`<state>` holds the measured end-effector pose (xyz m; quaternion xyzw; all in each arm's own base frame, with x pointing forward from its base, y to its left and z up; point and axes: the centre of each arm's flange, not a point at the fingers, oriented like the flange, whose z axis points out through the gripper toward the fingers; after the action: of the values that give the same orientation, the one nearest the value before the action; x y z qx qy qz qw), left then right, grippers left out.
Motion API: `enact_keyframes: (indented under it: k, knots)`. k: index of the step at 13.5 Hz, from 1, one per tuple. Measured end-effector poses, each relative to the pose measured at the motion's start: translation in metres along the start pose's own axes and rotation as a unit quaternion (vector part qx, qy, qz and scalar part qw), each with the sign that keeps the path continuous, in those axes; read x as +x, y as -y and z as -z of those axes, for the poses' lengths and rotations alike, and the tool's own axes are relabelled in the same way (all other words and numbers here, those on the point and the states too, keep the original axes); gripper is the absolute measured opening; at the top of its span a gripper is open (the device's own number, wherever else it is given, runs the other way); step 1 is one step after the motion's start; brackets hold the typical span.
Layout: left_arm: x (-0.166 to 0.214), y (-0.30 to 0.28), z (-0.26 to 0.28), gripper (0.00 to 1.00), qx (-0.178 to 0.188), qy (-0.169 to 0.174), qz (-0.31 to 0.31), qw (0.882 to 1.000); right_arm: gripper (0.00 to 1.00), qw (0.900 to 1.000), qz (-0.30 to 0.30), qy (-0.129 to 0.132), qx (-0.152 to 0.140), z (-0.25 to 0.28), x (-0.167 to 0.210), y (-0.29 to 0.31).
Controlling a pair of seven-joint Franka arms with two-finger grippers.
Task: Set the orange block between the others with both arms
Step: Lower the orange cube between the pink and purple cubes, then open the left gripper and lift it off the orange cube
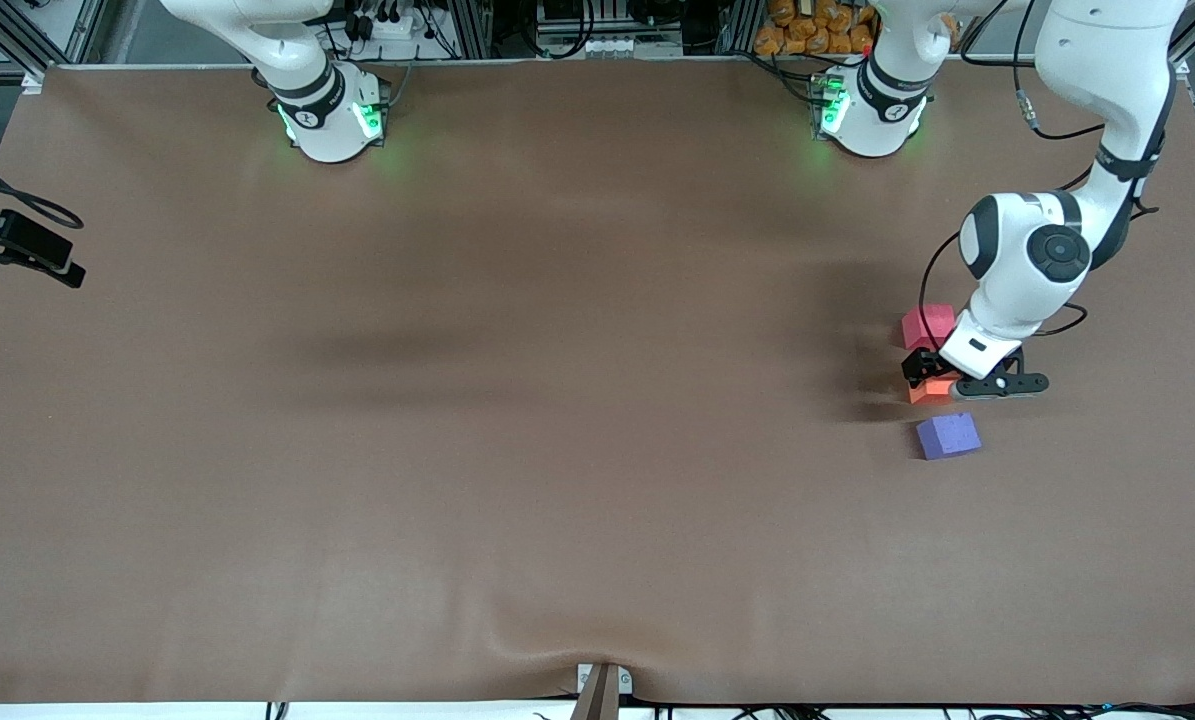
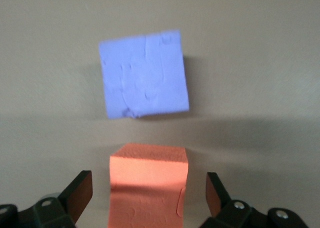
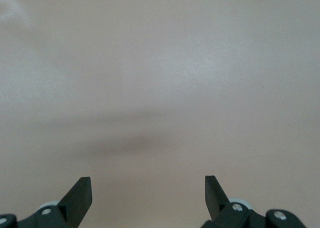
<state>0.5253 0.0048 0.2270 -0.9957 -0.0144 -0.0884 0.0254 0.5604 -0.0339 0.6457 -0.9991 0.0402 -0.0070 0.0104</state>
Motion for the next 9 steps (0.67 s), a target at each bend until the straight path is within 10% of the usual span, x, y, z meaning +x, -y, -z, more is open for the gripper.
enact_keyframes:
  k: [9]
  knots:
    - [0.103, -0.028, 0.159, 1.0, 0.006, 0.023, -0.018, 1.0, 1.0, 1.0, 0.003, 0.0, 0.0, 0.0, 0.0, 0.004]
